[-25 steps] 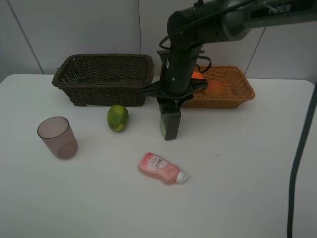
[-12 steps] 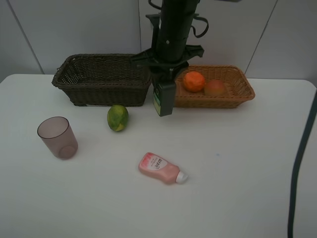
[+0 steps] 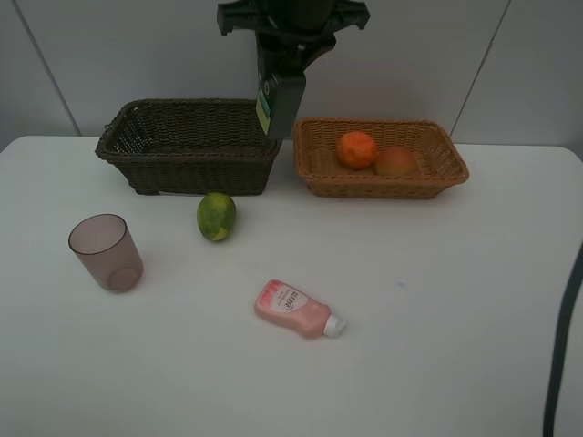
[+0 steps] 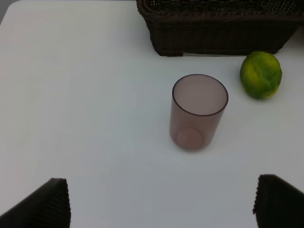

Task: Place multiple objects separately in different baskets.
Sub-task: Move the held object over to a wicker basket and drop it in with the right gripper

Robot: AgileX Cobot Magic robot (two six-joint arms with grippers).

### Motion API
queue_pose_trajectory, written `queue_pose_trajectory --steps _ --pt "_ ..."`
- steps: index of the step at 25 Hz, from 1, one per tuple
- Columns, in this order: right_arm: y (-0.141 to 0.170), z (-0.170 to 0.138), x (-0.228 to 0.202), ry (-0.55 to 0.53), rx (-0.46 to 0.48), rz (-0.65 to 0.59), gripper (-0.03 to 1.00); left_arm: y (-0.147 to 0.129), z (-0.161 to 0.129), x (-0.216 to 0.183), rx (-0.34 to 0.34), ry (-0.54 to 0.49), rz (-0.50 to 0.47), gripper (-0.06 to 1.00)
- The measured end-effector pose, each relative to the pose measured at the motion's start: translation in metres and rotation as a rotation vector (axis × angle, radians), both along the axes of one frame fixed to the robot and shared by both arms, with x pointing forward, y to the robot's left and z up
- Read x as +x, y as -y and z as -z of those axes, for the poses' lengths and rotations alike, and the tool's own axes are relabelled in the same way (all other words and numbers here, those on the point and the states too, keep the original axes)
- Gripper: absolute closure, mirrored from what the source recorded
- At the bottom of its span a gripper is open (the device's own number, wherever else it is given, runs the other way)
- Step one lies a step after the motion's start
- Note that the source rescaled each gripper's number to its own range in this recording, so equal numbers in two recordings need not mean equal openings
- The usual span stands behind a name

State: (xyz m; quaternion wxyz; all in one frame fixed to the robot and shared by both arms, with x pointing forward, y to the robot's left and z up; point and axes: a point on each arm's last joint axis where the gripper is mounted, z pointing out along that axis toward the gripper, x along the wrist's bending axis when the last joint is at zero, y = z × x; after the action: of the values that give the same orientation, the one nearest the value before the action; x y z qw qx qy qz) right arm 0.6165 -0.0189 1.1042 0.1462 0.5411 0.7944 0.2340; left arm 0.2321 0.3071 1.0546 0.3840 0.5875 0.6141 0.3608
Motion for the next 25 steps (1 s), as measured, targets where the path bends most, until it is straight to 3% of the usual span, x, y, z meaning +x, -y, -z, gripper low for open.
queue_pose_trajectory --steps 5,10,19,25 --pt "-0.013 -0.002 0.015 0.157 0.117 -0.03 0.94 0.0 0.0 0.0 0.0 0.0 0.0 -0.06" --pt "-0.032 0.022 0.036 0.267 0.197 -0.06 0.94 0.0 0.0 0.0 0.0 0.0 0.0 -0.06" --pt "-0.058 0.09 0.065 0.336 0.257 -0.094 0.94 0.0 0.0 0.0 0.0 0.0 0.0 -0.06" --pt "-0.065 0.118 0.073 0.354 0.276 -0.106 0.94 0.0 0.0 0.0 0.0 0.0 0.0 -0.06"
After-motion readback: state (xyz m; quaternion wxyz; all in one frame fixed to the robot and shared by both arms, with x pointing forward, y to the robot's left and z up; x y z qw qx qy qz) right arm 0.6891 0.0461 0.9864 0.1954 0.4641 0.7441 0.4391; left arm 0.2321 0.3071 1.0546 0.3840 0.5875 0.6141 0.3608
